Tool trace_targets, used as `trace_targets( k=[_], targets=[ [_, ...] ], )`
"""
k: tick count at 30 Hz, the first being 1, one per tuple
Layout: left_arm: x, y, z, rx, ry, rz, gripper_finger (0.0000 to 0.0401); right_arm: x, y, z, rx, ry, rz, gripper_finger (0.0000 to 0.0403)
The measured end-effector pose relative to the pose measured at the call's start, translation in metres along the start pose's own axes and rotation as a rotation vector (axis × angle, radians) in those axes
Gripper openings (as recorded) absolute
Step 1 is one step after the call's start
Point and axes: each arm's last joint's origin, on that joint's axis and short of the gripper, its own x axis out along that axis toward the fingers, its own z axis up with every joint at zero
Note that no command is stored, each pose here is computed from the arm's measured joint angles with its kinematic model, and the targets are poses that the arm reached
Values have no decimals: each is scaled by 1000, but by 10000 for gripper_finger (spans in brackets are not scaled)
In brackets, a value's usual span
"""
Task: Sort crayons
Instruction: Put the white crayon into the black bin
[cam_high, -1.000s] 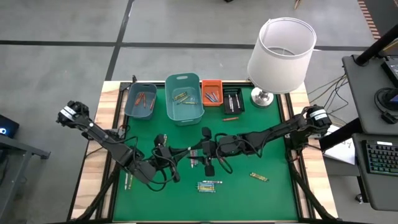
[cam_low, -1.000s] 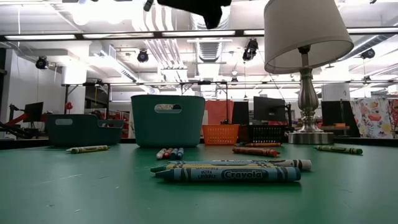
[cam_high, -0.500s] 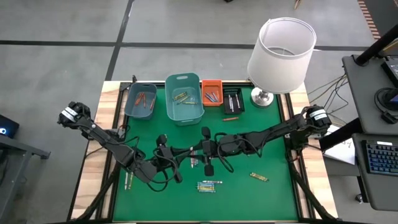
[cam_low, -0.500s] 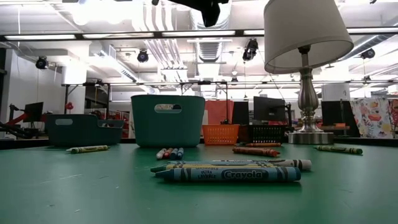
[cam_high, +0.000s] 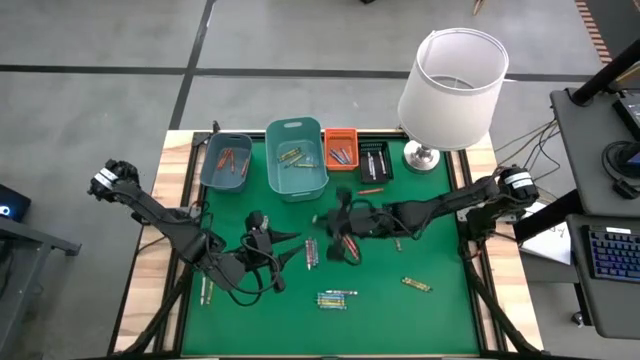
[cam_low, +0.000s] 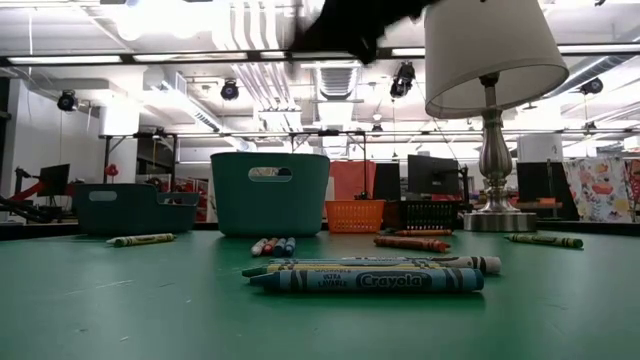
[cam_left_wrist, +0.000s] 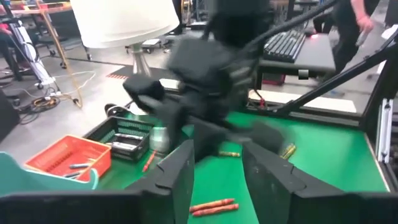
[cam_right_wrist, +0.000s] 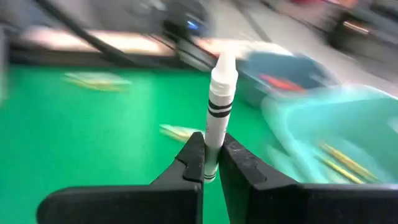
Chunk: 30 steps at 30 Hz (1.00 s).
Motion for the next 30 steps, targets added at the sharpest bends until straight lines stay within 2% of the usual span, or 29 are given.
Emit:
trace_targets(
  k=[5,7,10,13,19,26,30],
  targets=[
    [-6,3,16,28,20,6,126,6,-65,-27,56,270,-451,17],
    [-6,3,19,27,19,6,125,7,-95,-39,147,350,-568,17],
    [-6,3,20,37,20,6,123,12,-132,-62,292,437,-684,18],
    [-6,3,19,38,21,6,123,13,-152,-81,354,497,-713,18],
    [-6,3,18,45,25,8,123,11,-177,-96,434,545,-707,18],
    [-5,2,17,47,27,9,123,9,-186,-98,460,543,-735,26],
    [-5,2,17,49,27,10,123,9,-185,-98,466,542,-735,50]
  ],
)
